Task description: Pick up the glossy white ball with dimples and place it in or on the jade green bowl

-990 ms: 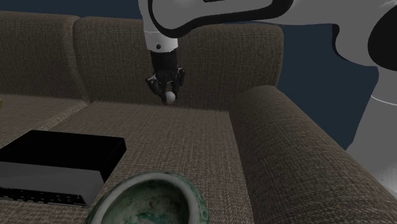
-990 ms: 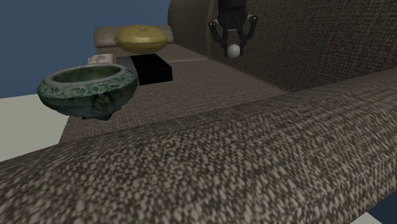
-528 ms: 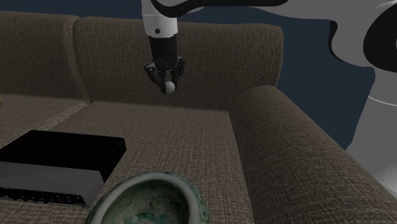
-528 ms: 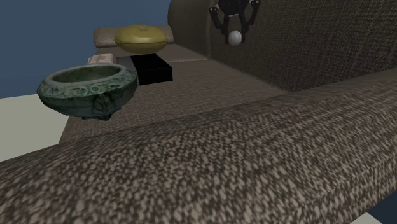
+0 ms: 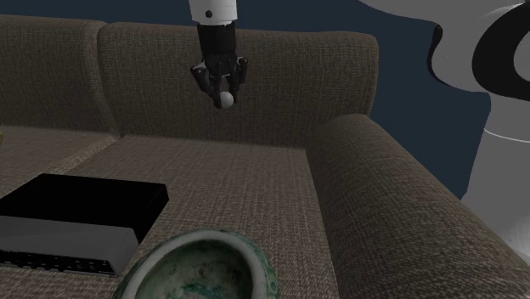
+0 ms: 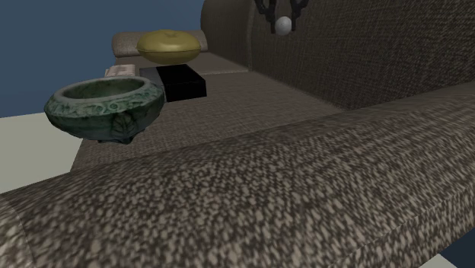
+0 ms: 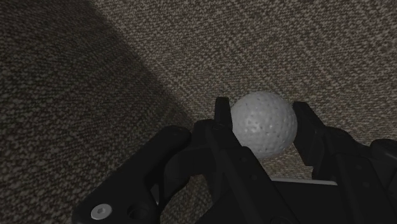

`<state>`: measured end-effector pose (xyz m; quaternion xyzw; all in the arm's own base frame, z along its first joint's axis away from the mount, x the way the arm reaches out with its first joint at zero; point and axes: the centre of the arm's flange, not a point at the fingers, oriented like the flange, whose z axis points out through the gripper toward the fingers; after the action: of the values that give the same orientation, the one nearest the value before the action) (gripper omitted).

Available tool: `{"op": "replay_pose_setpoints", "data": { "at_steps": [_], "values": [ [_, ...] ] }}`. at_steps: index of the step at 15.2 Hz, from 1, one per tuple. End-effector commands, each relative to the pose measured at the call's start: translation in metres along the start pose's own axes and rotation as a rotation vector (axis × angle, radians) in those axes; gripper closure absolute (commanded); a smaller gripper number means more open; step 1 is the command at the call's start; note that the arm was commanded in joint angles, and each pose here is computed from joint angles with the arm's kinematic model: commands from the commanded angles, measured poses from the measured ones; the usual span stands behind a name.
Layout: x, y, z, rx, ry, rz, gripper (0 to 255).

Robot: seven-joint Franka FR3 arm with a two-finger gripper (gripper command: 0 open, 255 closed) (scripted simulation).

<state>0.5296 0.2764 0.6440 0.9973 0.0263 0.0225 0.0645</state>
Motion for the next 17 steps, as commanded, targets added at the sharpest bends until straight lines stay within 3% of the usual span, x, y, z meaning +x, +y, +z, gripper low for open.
{"op": "replay_pose_setpoints", "data": {
  "at_steps": [1,17],
  "values": [
    [0.001,0.001,-0.01,0.0,0.0,0.0,255],
    [-0.151,-0.123,-0.036,0.0,0.0,0.0,255]
  ]
}}
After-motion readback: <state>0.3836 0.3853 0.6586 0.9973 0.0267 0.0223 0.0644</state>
